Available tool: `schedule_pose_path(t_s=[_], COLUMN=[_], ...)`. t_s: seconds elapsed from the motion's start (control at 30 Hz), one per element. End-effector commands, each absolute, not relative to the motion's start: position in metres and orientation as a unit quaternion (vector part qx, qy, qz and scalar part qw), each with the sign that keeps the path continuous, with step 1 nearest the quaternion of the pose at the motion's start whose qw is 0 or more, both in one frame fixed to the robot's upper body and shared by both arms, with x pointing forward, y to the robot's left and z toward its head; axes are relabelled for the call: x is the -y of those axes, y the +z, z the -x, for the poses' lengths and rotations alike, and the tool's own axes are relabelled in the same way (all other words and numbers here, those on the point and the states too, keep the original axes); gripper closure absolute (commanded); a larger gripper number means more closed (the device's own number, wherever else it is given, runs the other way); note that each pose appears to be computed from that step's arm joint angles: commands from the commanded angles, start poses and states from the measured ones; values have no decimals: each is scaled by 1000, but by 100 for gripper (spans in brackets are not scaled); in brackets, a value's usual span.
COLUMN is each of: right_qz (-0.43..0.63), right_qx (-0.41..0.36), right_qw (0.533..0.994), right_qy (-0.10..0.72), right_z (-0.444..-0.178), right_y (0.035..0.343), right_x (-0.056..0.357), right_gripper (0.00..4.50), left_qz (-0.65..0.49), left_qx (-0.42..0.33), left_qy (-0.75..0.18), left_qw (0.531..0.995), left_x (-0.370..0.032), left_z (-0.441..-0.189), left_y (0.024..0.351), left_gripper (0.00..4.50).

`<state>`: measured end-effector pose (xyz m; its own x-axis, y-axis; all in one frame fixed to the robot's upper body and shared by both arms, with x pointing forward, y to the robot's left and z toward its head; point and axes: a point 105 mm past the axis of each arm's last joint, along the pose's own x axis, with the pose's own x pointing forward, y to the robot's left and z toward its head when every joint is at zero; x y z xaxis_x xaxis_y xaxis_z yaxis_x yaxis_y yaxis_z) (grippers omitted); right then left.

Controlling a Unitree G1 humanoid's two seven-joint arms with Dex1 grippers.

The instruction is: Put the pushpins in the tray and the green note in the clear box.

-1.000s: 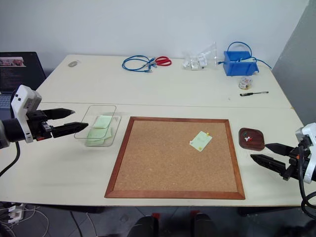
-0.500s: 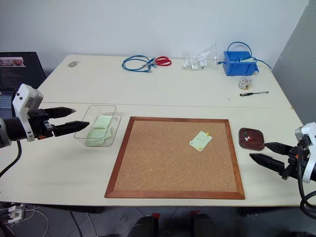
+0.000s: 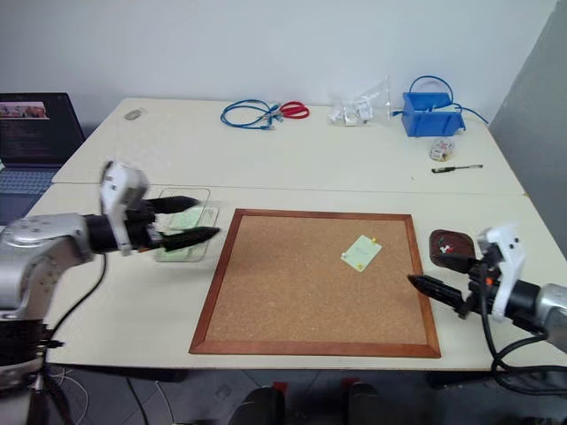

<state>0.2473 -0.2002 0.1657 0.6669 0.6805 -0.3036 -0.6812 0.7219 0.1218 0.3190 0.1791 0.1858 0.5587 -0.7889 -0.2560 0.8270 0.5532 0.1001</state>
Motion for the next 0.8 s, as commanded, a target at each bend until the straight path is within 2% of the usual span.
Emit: schedule_pose_path(t_s=[0.03, 0.17, 0.3, 0.57, 0.63, 0.73, 0.8], right_qz=[19, 29, 51, 70, 72, 76, 78], right_qx=[-125, -112, -98, -82, -82, -82, -80], right_qw=[918, 915, 913, 916, 916, 917, 919], right_qy=[377, 387, 392, 386, 386, 384, 377], right_z=[-259, -266, -276, -287, -287, -290, -294], right_y=[179, 178, 178, 174, 172, 167, 164], right_x=[187, 175, 167, 164, 163, 163, 165], right_gripper=[0, 0, 0, 0, 0, 0, 0], left_qz=[-114, -115, -116, -131, -130, -128, -126], left_qx=[-43, -25, -22, -27, -26, -27, -27], left_qy=[-501, -530, -556, -577, -577, -582, -585], left_qw=[857, 840, 823, 806, 806, 803, 801], left_x=[-144, -117, -98, -89, -87, -83, -78], left_z=[-319, -323, -326, -331, -333, -333, -333], left_y=[190, 177, 161, 139, 138, 133, 130], left_gripper=[44, 138, 207, 353, 402, 446, 446])
